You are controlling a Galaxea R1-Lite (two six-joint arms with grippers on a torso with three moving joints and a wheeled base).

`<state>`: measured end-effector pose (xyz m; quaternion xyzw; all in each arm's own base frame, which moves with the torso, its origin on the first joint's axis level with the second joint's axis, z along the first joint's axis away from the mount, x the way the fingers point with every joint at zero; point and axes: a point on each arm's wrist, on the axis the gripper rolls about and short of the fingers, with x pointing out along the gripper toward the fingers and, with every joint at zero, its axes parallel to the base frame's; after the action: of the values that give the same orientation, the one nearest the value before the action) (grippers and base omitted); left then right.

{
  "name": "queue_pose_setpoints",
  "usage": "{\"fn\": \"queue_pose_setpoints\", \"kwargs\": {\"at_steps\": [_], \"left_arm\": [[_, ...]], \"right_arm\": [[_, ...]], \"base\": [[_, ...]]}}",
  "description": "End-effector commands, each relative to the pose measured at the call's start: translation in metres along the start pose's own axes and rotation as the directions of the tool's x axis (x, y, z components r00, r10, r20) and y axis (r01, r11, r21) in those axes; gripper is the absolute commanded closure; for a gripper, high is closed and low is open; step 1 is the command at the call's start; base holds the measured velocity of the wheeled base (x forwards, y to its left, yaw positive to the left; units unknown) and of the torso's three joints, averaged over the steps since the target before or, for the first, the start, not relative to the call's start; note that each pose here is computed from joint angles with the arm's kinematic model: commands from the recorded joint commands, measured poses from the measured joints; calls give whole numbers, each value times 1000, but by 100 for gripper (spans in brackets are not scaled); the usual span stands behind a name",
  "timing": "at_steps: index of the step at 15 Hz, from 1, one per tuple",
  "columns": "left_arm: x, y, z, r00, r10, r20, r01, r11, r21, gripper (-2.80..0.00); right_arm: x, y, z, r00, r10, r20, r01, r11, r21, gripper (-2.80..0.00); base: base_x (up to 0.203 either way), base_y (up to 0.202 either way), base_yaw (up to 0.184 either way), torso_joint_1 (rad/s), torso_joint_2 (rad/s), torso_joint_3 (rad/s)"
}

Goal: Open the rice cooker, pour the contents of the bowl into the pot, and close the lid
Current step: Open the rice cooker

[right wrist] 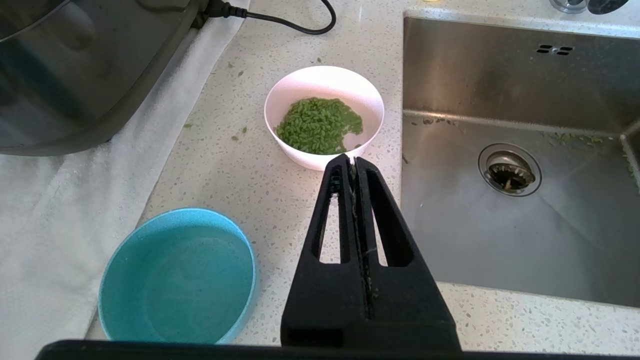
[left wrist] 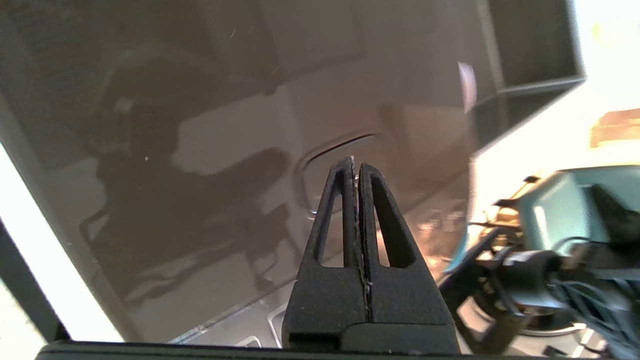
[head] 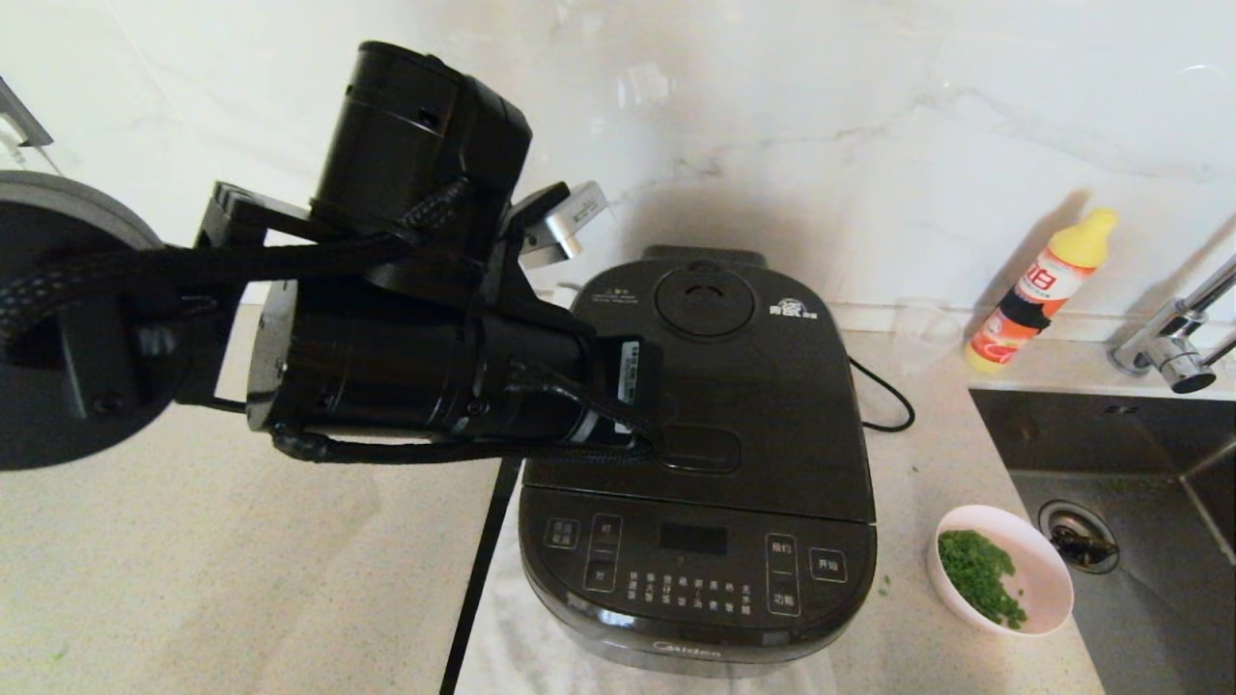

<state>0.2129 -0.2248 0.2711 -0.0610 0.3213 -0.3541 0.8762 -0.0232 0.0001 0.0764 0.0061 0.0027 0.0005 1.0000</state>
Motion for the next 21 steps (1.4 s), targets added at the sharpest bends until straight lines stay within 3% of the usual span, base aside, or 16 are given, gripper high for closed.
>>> {"fn": "queue_pose_setpoints", "kwargs": {"at_steps": [1,10,17,21], "left_arm": [[13,2,-6,999,29,-32,-29,1000,-1,0],[32,0,-10,998,55,-25,-55,998,6,0],[23,-6,-19,998,43,-45,-44,999,-21,0],[25,-2,-27,995,75,-62,-76,997,-20,0]], "right_arm": [[0,0,0,1000,0,1,0,1000,0,0],[0,0,0,1000,0,0,0,1000,0,0],[0,0,0,1000,0,0,0,1000,0,0],[0,0,0,1000,0,1,0,1000,0,0]], "base": [[0,0,0,0,0,0],[0,0,0,0,0,0],[0,0,0,0,0,0],[0,0,0,0,0,0]]}}
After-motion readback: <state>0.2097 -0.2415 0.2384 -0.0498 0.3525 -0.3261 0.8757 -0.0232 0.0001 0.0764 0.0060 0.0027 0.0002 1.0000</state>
